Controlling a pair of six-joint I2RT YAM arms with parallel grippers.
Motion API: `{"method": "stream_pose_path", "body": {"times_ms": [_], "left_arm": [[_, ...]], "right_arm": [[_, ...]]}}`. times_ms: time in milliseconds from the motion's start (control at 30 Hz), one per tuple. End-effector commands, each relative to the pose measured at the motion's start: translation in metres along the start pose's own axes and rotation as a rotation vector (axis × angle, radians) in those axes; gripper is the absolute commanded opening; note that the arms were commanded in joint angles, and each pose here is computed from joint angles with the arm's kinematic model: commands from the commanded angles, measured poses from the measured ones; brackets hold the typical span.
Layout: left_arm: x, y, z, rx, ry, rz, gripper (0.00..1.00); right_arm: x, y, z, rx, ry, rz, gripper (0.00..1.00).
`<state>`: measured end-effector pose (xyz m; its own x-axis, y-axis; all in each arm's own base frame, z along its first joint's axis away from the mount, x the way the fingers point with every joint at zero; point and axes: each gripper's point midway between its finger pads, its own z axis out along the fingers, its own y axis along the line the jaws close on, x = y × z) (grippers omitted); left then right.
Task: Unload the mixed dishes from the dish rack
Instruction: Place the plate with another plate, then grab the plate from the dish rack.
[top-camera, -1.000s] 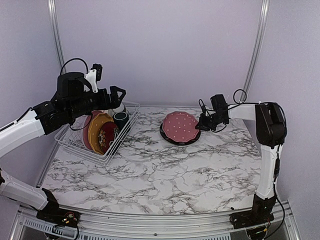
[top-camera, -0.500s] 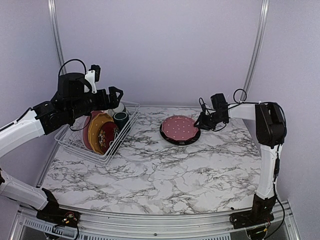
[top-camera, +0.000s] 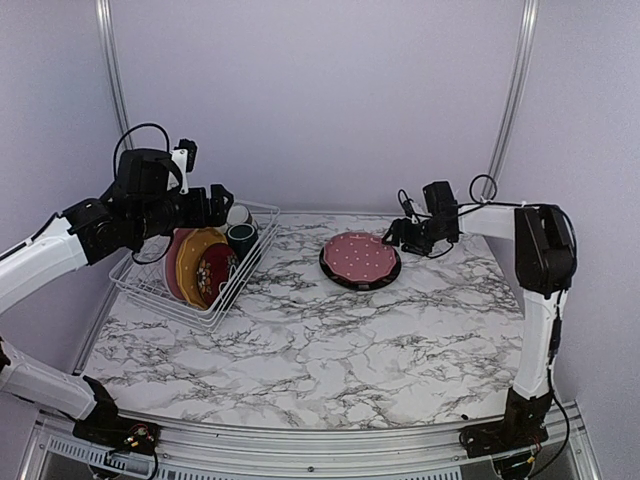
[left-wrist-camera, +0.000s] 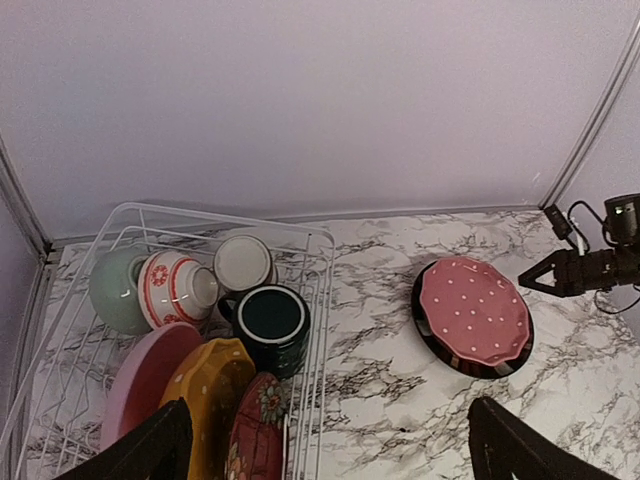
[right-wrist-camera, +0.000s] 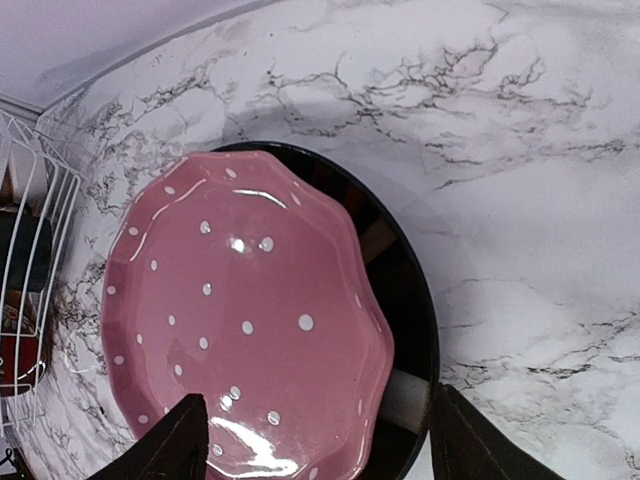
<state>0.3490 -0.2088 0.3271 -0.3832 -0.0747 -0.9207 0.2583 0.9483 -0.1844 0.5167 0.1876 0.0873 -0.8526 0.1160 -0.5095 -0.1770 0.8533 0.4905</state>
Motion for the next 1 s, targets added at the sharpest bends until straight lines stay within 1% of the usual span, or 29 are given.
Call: {"method": "stream_pose_path", "body": {"times_ms": [0, 100, 133, 200, 267, 300, 467, 567, 700, 767, 967], "left_arm": [[0.010, 0.043, -0.005, -0.140, 0.065, 0.063, 0.99], [0.013, 0.071, -0.007, -0.182, 0.087, 0.052, 0.99], [0.015, 0.080, -0.007, -0.193, 0.091, 0.044, 0.99], [0.017, 0.096, -0.009, -0.212, 0.097, 0.038, 0.99], [0.023, 0.110, -0.008, -0.227, 0.119, 0.040, 0.99], [0.026, 0.114, -0.006, -0.227, 0.134, 0.042, 0.99], [0.043, 0.128, 0.004, -0.248, 0.199, 0.055, 0.99], [0.051, 0.139, 0.010, -0.275, 0.225, 0.054, 0.99], [0.060, 0.149, 0.019, -0.293, 0.263, 0.059, 0.99], [0.065, 0.154, 0.024, -0.298, 0.286, 0.061, 0.97], [0.083, 0.160, 0.038, -0.272, 0.347, 0.052, 0.88]], "right_arm": [[-0.035, 0.027, -0.047, -0.011, -0.130, -0.102, 0.74], [-0.040, 0.036, -0.073, -0.002, -0.188, -0.144, 0.76], [-0.041, 0.039, -0.081, -0.001, -0.205, -0.157, 0.82], [-0.043, 0.045, -0.096, -0.004, -0.241, -0.183, 0.87], [-0.043, 0.052, -0.111, -0.019, -0.275, -0.207, 0.97], [-0.042, 0.055, -0.117, -0.025, -0.290, -0.215, 0.98], [-0.040, 0.073, -0.149, -0.074, -0.366, -0.245, 0.98], [-0.039, 0.080, -0.165, -0.081, -0.382, -0.248, 0.98], [-0.040, 0.089, -0.191, -0.078, -0.435, -0.273, 0.98], [-0.040, 0.092, -0.202, -0.075, -0.455, -0.283, 0.98], [-0.038, 0.100, -0.221, -0.088, -0.495, -0.303, 0.98]]}}
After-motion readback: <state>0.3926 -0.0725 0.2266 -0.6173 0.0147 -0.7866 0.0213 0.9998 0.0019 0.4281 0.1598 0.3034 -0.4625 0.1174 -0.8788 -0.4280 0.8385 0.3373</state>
